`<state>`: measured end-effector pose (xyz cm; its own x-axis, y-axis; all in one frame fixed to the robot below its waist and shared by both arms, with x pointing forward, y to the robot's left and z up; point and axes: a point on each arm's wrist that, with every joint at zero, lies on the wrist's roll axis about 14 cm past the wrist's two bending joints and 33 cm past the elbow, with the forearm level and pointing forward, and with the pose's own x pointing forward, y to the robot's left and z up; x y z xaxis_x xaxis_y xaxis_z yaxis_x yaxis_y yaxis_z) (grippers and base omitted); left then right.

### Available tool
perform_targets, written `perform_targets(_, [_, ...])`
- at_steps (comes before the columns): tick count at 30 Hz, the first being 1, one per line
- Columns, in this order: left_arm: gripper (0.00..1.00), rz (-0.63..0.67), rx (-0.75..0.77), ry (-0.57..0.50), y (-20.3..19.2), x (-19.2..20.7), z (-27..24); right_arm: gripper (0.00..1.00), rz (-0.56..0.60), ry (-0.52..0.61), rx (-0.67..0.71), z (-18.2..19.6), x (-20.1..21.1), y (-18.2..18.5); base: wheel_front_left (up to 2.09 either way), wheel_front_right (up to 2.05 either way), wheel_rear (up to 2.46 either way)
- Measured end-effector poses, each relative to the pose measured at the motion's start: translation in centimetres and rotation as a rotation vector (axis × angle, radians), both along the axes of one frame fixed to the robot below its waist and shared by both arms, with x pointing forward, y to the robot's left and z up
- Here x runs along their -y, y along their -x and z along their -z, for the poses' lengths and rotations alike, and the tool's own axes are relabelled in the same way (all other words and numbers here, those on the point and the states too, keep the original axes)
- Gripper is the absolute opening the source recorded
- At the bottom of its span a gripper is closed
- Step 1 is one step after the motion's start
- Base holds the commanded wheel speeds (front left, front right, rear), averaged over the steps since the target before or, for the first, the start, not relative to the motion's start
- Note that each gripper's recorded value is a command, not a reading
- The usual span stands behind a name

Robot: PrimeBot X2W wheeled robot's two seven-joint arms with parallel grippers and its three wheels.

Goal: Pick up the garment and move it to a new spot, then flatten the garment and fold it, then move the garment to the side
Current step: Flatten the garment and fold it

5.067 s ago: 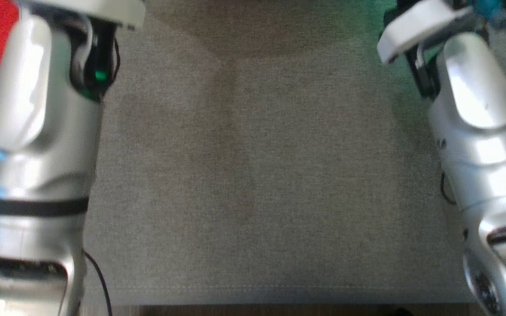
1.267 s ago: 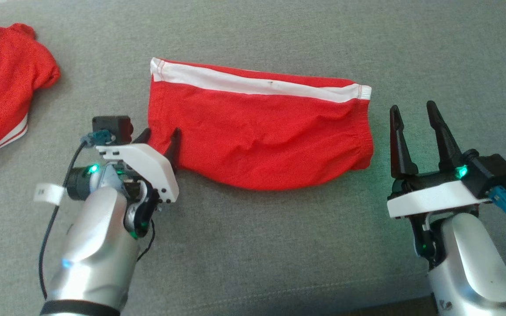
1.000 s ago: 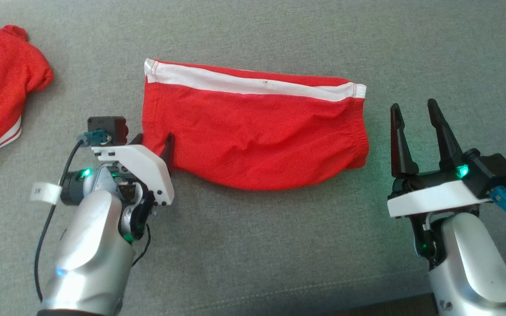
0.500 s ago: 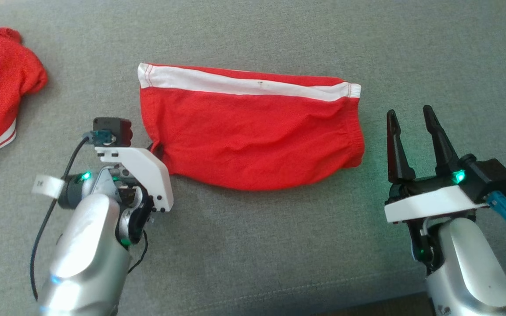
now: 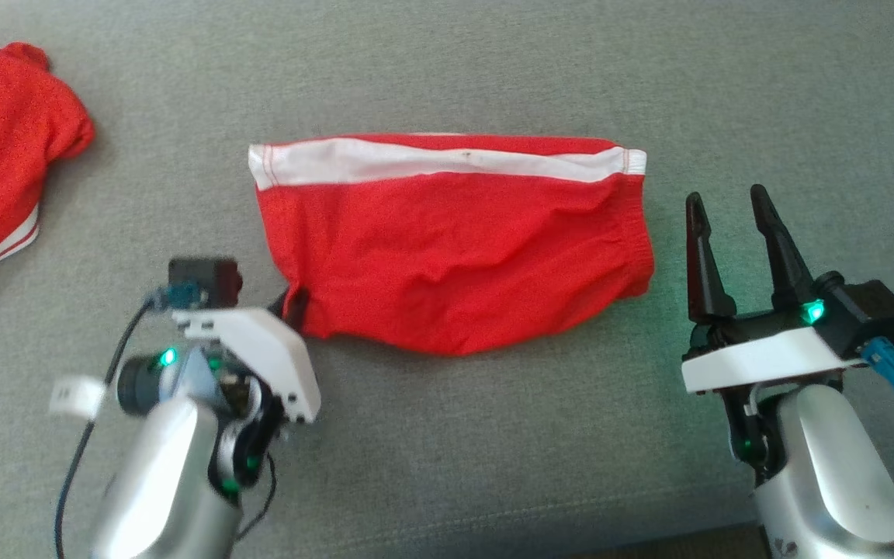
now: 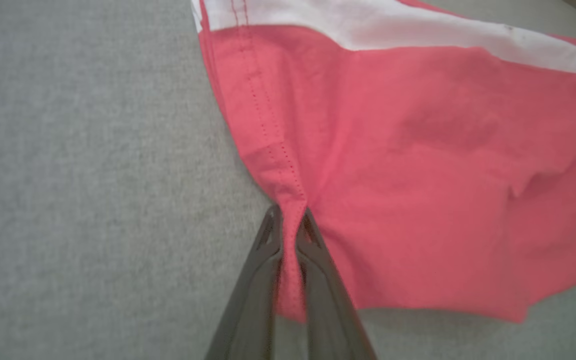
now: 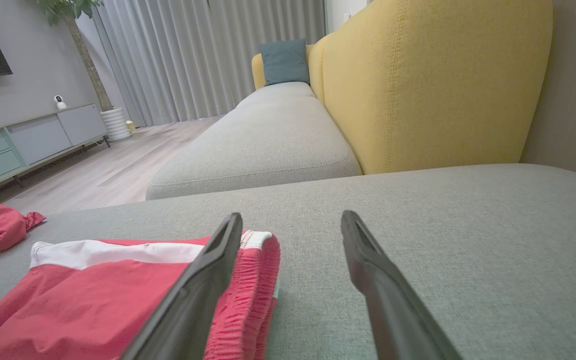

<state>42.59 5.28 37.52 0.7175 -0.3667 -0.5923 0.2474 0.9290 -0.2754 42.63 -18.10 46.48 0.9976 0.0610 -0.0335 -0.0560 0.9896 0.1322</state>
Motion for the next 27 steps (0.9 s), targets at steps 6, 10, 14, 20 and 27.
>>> perform_targets(6, [0.00,-0.099,0.006,0.050,2.1,-1.7,-0.4,1.00,-0.009,0.016,-0.013,0.5,-0.3,-0.4,0.00,0.00,0.00])
perform_targets(10, [0.00,-0.141,0.025,0.077,3.0,-2.2,-1.3,1.00,-0.022,0.026,-0.030,1.1,-0.7,-0.5,0.00,0.00,0.00])
perform_targets(14, [0.00,-0.167,0.033,0.089,3.9,-2.4,-1.8,1.00,-0.038,0.033,-0.052,1.4,-1.1,-0.6,0.00,0.00,0.00])
perform_targets(20, [1.00,-0.196,0.054,0.108,4.4,-2.4,-2.3,1.00,-0.054,0.038,-0.084,1.8,-1.6,-0.7,0.00,0.00,0.00])
perform_targets(27, [1.00,-0.231,0.197,0.133,3.5,-2.9,-4.7,1.00,-0.061,0.057,-0.107,1.8,-1.7,-0.7,0.00,0.00,0.00])
